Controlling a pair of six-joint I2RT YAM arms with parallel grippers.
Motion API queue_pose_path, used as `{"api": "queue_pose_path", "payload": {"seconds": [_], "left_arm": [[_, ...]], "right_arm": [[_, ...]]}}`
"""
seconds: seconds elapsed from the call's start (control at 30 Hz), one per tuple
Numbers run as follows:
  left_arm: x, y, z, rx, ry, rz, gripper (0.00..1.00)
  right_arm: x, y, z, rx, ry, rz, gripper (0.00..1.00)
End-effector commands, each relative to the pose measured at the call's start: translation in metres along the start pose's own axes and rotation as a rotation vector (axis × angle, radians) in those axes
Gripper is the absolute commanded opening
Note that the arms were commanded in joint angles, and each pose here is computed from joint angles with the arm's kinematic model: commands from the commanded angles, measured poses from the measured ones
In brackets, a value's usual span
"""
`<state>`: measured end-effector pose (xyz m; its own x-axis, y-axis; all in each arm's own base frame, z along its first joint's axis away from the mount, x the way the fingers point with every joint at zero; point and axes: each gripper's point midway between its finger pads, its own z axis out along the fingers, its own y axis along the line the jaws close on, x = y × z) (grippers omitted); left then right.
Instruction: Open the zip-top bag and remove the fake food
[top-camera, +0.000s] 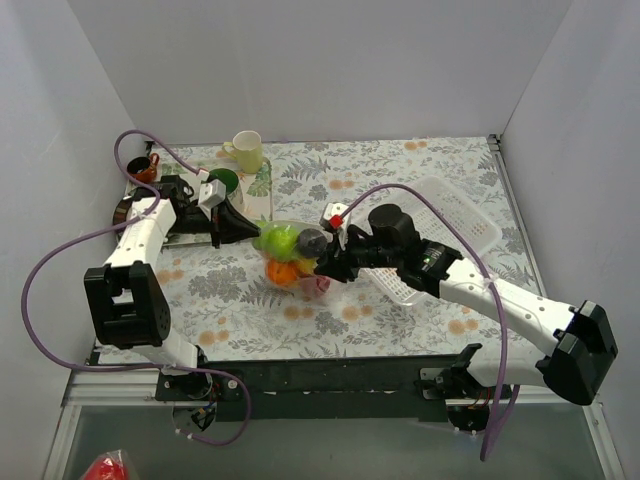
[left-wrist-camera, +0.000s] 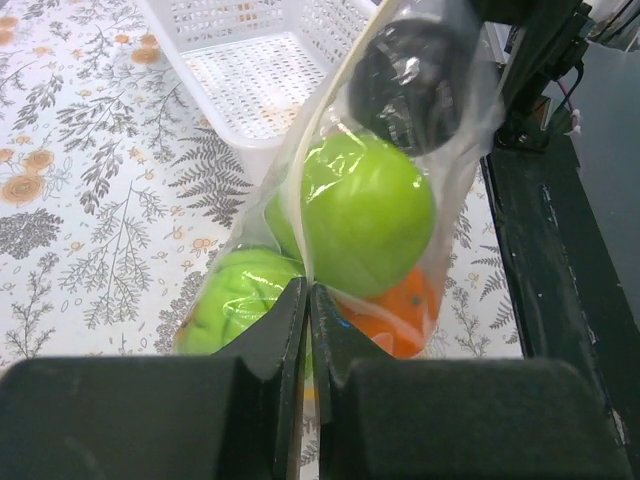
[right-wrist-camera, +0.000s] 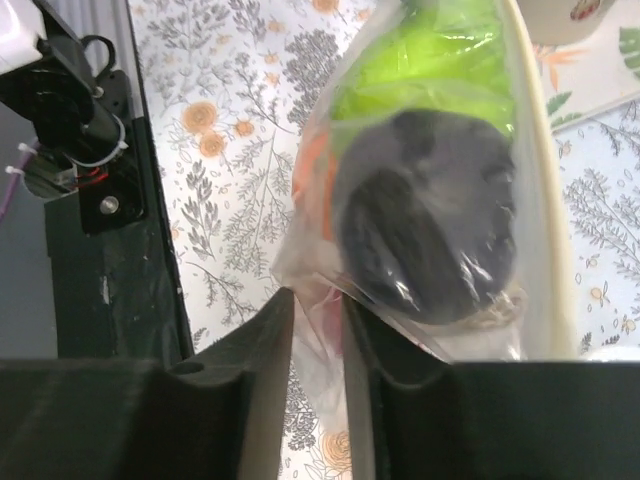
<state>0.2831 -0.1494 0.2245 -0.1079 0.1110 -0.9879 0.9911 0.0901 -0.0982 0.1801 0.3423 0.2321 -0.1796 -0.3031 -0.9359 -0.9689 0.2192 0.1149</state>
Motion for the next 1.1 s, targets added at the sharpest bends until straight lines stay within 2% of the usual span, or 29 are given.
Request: {"api": "queue_pose_path", "payload": {"seconds": [0.0, 0.07, 0.1, 0.13, 0.17, 0.23, 0.4, 0.5, 0.6, 0.63, 0.8, 0.9, 1.07], "left_arm": [[-0.044, -0.022, 0.003, 0.022, -0.162, 0.048, 0.00], [-0.045, -0.027, 0.002, 0.020, -0.148, 0.068, 0.00], [-0.044, -0.028, 0.002, 0.019, -0.142, 0.071, 0.00], [-0.043, -0.029, 0.002, 0.019, -0.126, 0.082, 0.00], [-0.042, -0.030, 0.002, 0.017, -0.115, 0.094, 0.00], [-0.043, -0.035, 0.001, 0.014, -0.100, 0.125, 0.00], [-0.052, -0.050, 0.004, 0.031, -0.085, 0.191, 0.00], [-0.057, -0.058, 0.008, 0.051, -0.085, 0.213, 0.00], [-0.060, -0.065, 0.009, 0.056, -0.081, 0.225, 0.00], [-0.060, -0.067, 0.009, 0.057, -0.080, 0.227, 0.00], [-0.052, -0.072, 0.009, 0.058, -0.072, 0.212, 0.00], [-0.053, -0.073, 0.009, 0.058, -0.073, 0.215, 0.00], [-0.055, -0.073, 0.009, 0.058, -0.081, 0.221, 0.00]], "right_arm": [[-0.014, -0.013, 0.000, 0.066, -0.025, -0.016, 0.43], [-0.013, -0.014, -0.007, 0.088, 0.014, -0.017, 0.48], [-0.024, -0.019, -0.012, 0.121, 0.004, -0.041, 0.64], [-0.035, -0.019, -0.019, 0.136, -0.009, -0.065, 0.72], [-0.032, -0.022, -0.026, 0.160, 0.024, -0.068, 0.75], [-0.055, -0.019, -0.039, 0.169, -0.007, -0.135, 0.77], [-0.099, -0.023, -0.054, 0.214, -0.100, -0.280, 0.76], [-0.119, -0.030, -0.046, 0.219, -0.128, -0.363, 0.74], [-0.126, -0.027, -0.022, 0.129, -0.107, -0.366, 0.71], [-0.112, -0.029, -0.005, 0.091, -0.058, -0.341, 0.70], [-0.087, -0.018, 0.028, -0.046, -0.010, -0.269, 0.63], [-0.068, -0.018, 0.035, -0.062, 0.015, -0.244, 0.59], [-0.065, -0.016, 0.037, -0.072, -0.003, -0.232, 0.49]]}}
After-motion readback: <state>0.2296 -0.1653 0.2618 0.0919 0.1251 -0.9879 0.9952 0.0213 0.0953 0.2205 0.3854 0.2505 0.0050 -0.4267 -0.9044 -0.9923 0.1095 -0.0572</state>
